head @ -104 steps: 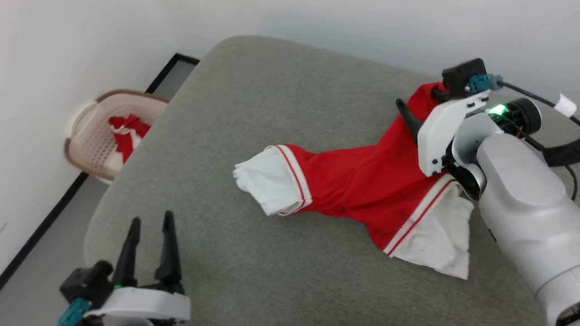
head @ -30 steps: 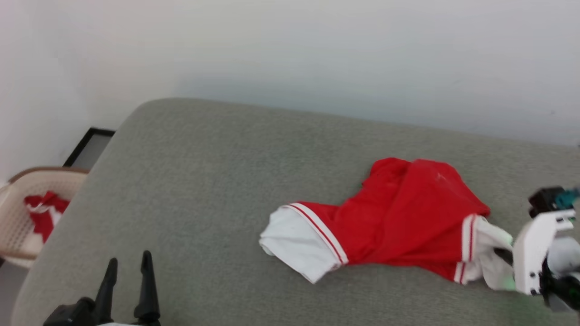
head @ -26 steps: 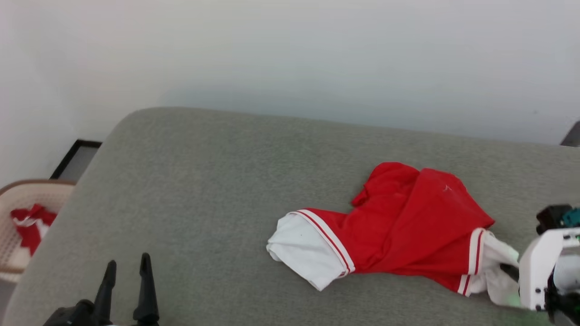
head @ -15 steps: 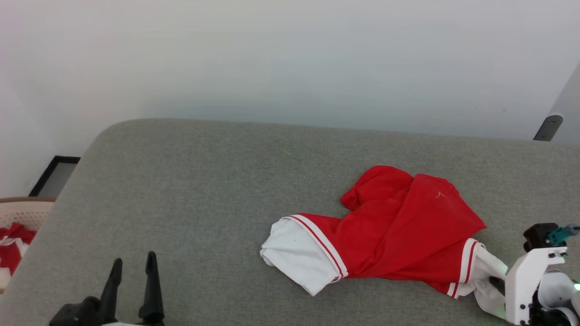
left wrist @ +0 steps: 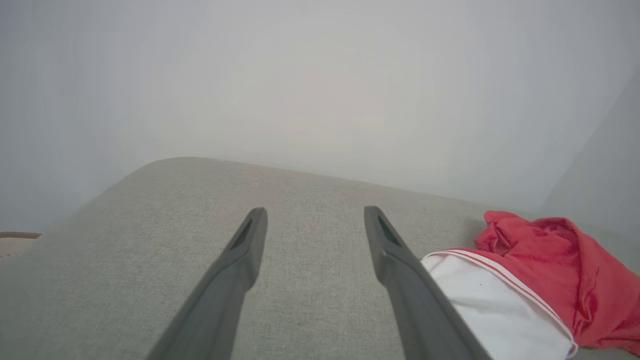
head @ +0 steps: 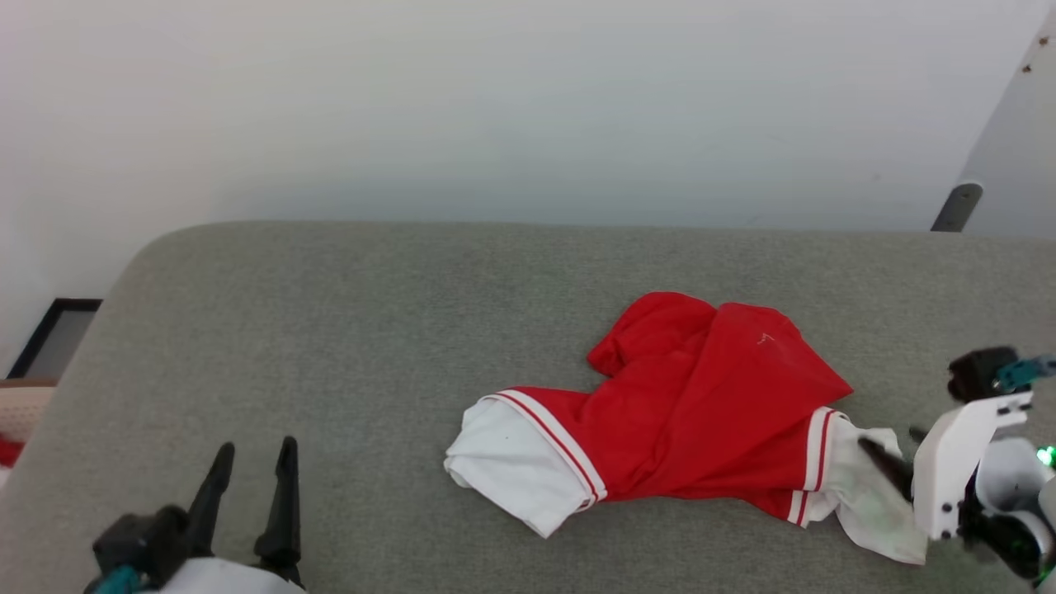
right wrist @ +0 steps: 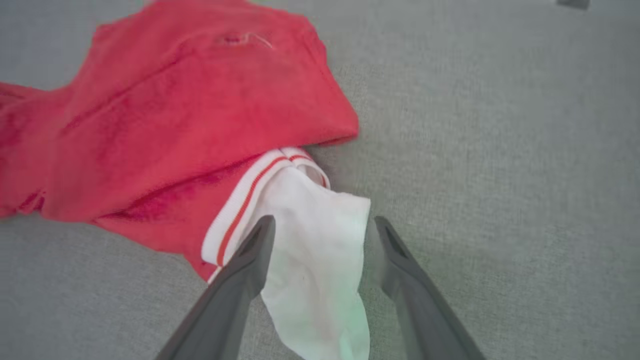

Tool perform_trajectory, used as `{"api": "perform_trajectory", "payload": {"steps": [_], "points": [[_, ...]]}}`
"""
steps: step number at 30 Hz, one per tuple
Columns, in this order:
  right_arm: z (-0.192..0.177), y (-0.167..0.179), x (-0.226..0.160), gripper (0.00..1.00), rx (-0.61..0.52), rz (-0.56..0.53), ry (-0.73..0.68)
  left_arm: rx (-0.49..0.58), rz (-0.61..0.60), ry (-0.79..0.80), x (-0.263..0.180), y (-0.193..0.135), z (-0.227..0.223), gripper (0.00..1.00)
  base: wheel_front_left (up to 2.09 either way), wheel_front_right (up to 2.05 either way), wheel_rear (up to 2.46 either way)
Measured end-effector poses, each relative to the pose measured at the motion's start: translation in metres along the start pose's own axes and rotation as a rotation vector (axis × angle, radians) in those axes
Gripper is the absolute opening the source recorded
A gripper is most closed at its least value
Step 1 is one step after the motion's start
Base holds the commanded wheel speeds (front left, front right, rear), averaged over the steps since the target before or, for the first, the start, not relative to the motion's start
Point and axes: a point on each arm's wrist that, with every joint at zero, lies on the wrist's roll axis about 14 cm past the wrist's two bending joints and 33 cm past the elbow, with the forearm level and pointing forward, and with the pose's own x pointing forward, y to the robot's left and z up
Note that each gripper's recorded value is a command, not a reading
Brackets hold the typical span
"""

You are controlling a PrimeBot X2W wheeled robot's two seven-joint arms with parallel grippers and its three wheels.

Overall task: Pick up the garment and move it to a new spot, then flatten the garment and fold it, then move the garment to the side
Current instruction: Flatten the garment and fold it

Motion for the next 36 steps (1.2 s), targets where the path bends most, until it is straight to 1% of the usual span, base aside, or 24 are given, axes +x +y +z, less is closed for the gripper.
{"api": "perform_trajectory", "payload": {"steps": [6,10,13,19,22,27,32,36], "points": [[0.045,-0.013,-0.02,1.0,-0.005,-0.034,-0.243,0.018,-0.121,0.075,0.015,-0.026,0.006,1.0,0.0,0.0,0.0],[0.059,-0.017,-0.034,1.0,0.007,-0.061,-0.391,0.029,-0.212,0.153,0.026,-0.047,0.008,1.0,0.0,0.0,0.0],[0.062,-0.018,-0.044,1.0,0.029,-0.081,-0.473,0.001,-0.28,0.251,0.032,-0.066,0.003,1.0,0.0,0.0,0.0],[0.052,-0.013,-0.057,1.0,0.086,-0.111,-0.545,-0.032,-0.385,0.472,0.044,-0.092,-0.004,1.0,0.0,0.0,0.0],[0.043,-0.015,-0.064,1.0,0.112,-0.135,-0.552,-0.031,-0.406,0.574,0.05,-0.1,-0.008,1.0,0.0,0.0,0.0],[0.039,-0.012,-0.071,1.0,0.132,-0.149,-0.576,0.004,-0.417,0.728,0.054,-0.105,-0.028,1.0,0.0,0.0,0.0],[0.034,-0.009,-0.075,1.0,0.146,-0.157,-0.59,0.009,-0.425,0.87,0.05,-0.111,-0.054,1.0,0.0,0.0,0.0],[0.031,-0.011,-0.078,1.0,0.146,-0.17,-0.605,0.038,-0.413,0.958,0.046,-0.107,-0.077,1.0,0.0,0.0,0.0]]}}
